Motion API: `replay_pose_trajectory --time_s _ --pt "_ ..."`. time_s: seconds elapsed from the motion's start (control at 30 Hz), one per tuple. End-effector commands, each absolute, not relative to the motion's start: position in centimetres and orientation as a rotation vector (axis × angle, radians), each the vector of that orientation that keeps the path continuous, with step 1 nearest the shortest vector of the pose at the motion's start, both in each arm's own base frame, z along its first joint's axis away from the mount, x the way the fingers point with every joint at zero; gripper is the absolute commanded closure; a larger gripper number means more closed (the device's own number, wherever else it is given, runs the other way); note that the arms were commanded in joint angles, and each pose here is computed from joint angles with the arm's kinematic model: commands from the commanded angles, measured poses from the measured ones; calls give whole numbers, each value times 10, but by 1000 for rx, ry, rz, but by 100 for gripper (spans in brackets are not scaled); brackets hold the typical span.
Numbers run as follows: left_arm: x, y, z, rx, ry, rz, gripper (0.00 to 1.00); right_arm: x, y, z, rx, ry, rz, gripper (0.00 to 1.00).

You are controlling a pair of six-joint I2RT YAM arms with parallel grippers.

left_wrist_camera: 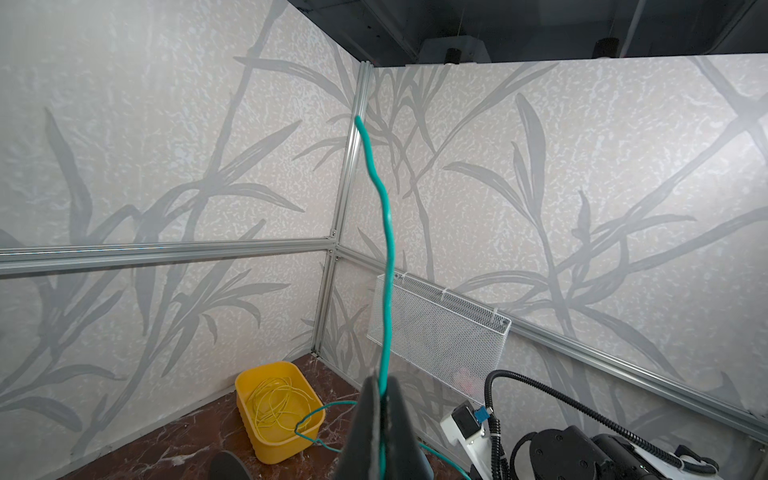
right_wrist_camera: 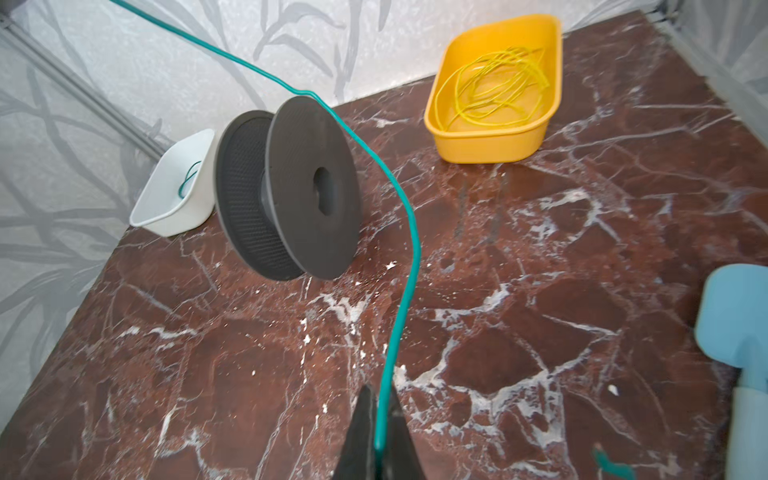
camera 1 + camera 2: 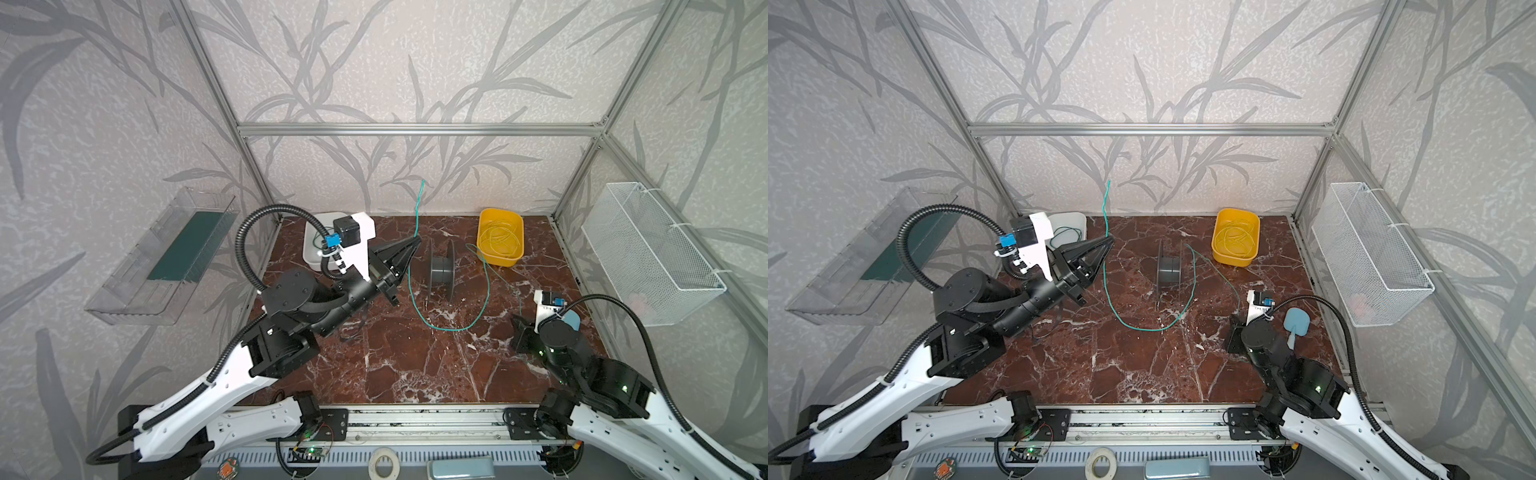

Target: Wrap the cables

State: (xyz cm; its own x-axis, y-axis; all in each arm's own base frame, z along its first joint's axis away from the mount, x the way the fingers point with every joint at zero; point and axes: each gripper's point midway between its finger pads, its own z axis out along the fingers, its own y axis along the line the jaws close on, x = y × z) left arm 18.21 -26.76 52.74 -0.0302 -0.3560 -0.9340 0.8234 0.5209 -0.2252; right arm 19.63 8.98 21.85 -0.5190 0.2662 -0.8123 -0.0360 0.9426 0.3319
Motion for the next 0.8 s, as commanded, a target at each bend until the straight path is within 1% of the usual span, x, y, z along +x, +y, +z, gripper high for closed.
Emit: replay_pose_trajectory --time_s 0.0,0.17,0.3,0.5,0.63,0.77 --pt "182 -302 522 592 1255 -1028 100 205 66 223 266 2033 260 100" --pt "205 -343 501 682 1294 -963 100 227 65 218 339 2022 273 100" --pt "225 -369 475 762 1358 -866 100 249 71 189 417 2099 328 100" --pt "254 -399 439 831 1422 -733 100 273 63 149 542 2138 349 100" --pt "264 -420 420 903 1446 -694 100 283 62 132 555 2185 341 98" --pt "270 -440 399 958 1443 -694 100 282 55 119 568 2208 290 95"
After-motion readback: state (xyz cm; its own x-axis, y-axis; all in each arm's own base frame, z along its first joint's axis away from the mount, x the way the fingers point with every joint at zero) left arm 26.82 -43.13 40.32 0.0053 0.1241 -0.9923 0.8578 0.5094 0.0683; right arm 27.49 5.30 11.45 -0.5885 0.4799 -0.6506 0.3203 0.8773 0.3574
